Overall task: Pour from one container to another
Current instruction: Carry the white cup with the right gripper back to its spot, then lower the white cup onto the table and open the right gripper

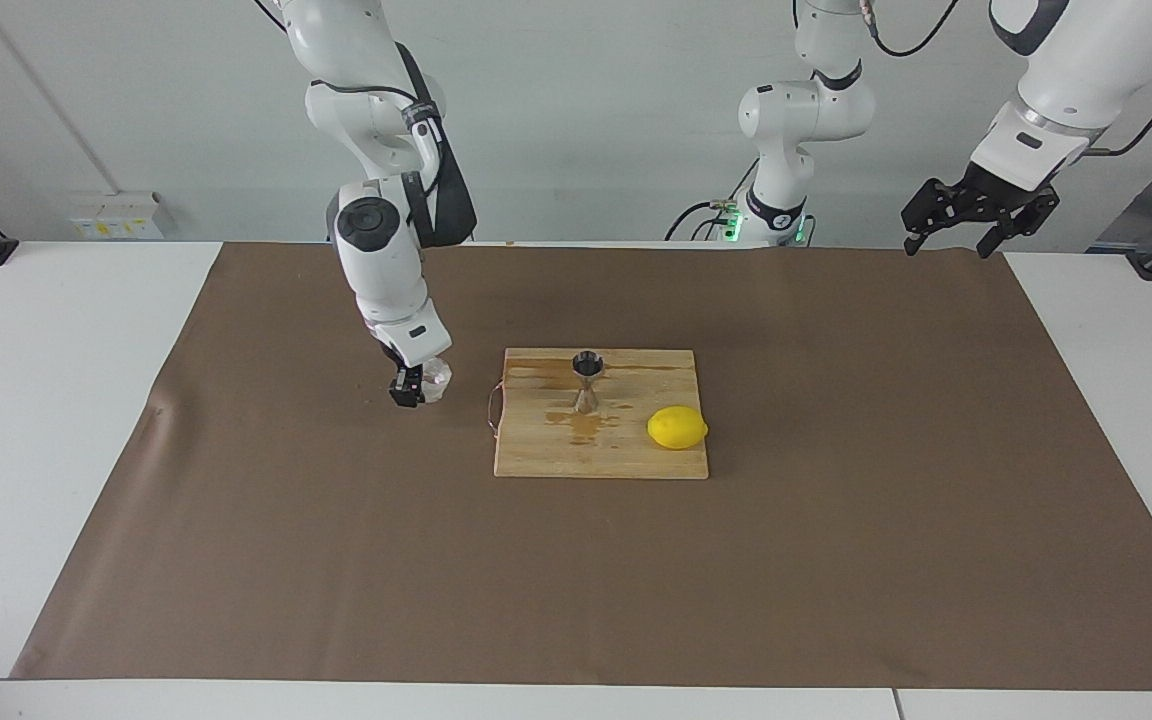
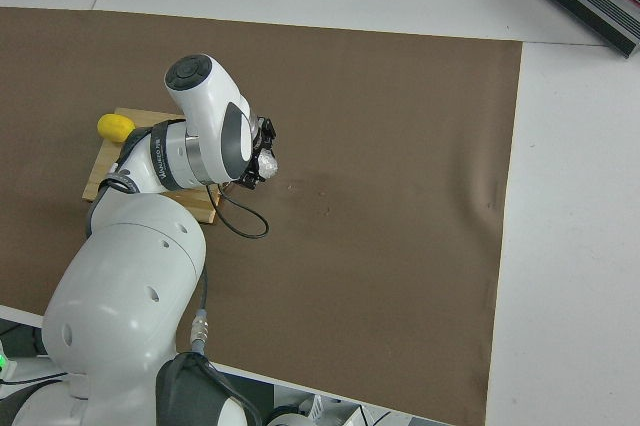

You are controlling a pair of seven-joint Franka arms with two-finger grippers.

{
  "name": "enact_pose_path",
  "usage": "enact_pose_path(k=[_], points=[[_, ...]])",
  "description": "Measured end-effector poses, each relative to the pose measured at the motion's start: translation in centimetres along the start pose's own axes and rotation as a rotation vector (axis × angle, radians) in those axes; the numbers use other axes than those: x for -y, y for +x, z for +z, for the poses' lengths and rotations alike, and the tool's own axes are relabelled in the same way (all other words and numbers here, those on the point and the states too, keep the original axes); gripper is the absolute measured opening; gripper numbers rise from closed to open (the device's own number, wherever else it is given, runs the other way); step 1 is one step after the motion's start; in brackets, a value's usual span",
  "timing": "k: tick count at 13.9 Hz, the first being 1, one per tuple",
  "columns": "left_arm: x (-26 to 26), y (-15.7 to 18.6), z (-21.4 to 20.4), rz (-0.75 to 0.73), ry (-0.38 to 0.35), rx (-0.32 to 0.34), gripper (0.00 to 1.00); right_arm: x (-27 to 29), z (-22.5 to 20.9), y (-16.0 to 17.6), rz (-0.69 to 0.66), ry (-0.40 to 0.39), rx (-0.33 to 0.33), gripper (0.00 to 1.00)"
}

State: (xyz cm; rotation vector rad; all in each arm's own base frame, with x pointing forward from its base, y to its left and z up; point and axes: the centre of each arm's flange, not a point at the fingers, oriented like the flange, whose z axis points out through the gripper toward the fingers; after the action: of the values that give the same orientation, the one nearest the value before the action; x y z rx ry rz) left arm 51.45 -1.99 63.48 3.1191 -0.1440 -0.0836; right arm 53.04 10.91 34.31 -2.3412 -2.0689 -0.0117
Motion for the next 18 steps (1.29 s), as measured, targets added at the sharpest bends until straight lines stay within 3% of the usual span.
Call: enact_pose_path(k=[3, 8, 14, 15, 18], points=[[0.0, 0.0, 0.0, 0.000, 0.000, 0.000, 1.00, 0.3, 2.3, -4.6, -0.030, 0.000, -0.030, 0.53], [0.0, 0.0, 0.0, 0.000, 0.000, 0.000, 1.00, 1.2, 4.6, -8.1, -0.041, -0.010, -0.090, 0.53], [0.0, 0.0, 0.0, 0.000, 0.000, 0.000, 1.00, 2.1, 5.4, -8.9, -0.047, -0.028, -0.103, 0.53], [0.0, 0.0, 0.0, 0.000, 0.000, 0.000, 1.00, 2.1, 5.5, -9.0, -0.046, -0.027, -0.102, 0.59], [0.0, 0.0, 0.0, 0.000, 0.000, 0.000, 1.00, 2.3, 5.7, -9.0, -0.046, -0.022, -0.102, 0.91]])
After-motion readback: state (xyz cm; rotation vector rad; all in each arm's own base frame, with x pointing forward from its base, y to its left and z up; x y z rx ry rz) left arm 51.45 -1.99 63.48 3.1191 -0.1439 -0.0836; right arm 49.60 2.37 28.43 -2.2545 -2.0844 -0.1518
